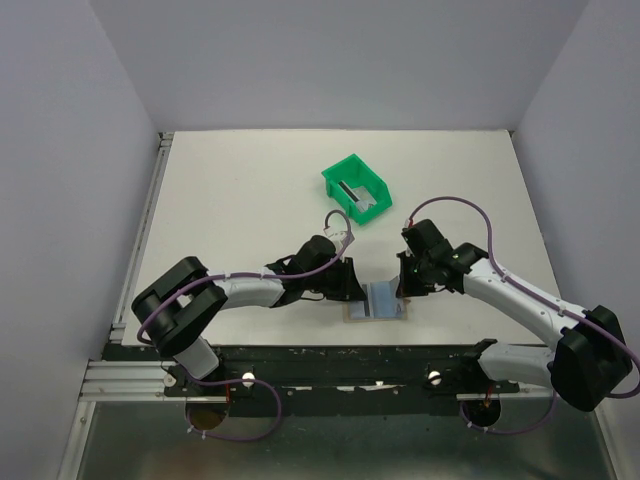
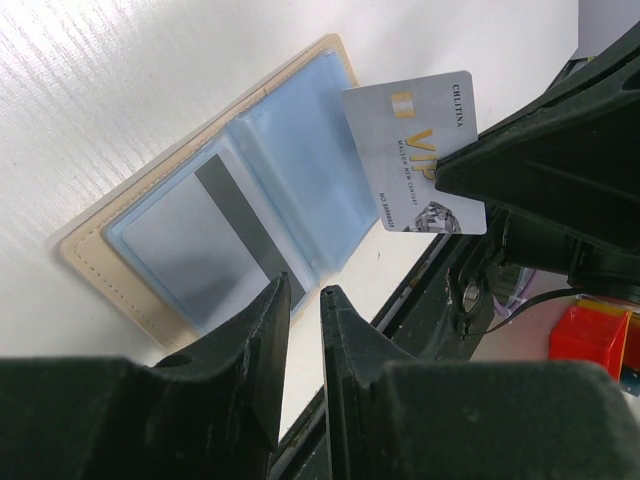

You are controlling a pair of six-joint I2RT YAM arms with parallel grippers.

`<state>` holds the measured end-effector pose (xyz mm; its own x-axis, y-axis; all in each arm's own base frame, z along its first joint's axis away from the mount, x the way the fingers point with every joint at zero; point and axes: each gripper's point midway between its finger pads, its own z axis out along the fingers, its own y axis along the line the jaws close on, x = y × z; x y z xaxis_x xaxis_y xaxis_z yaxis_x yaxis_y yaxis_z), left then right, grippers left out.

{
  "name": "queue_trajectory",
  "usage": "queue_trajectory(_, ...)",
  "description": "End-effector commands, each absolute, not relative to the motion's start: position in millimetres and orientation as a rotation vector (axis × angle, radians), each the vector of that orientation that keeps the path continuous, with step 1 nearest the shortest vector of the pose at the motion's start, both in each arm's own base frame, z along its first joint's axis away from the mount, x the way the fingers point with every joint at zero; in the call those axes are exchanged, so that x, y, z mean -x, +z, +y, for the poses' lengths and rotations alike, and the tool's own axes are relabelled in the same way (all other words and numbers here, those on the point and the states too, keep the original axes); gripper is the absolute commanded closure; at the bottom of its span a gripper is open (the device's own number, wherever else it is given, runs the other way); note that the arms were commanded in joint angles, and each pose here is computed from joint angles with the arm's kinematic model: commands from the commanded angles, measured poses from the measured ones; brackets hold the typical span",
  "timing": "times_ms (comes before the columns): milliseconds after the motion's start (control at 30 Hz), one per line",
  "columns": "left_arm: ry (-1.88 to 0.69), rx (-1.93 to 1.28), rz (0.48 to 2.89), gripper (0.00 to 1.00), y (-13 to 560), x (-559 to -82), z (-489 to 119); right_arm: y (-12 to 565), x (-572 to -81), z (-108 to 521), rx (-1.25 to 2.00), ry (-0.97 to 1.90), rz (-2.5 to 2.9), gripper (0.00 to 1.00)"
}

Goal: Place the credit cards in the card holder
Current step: Insert the credit card into the card holder.

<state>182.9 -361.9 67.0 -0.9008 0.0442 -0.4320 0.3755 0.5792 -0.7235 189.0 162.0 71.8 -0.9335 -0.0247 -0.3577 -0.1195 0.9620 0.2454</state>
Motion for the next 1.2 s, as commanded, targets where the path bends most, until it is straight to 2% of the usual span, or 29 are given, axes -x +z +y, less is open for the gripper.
queue_trajectory(0, -1.298, -0.37, 2.407, 0.69, 77.3, -183.3, -372.8, 69.4, -186.9, 165.3, 0.12, 0.413, 2.76, 1.0)
queue_trajectory(400, -1.298, -0.372, 2.416, 0.7, 74.8, -182.8, -373.3, 59.9, -189.0, 134.3, 0.055, 0.152, 2.799, 1.0)
queue_trajectory(1167, -1.297, -0.374, 2.431, 0.71, 70.8, -180.5, -372.6, 54.3, -184.7, 156.3, 0.1, 0.316, 2.823, 1.0)
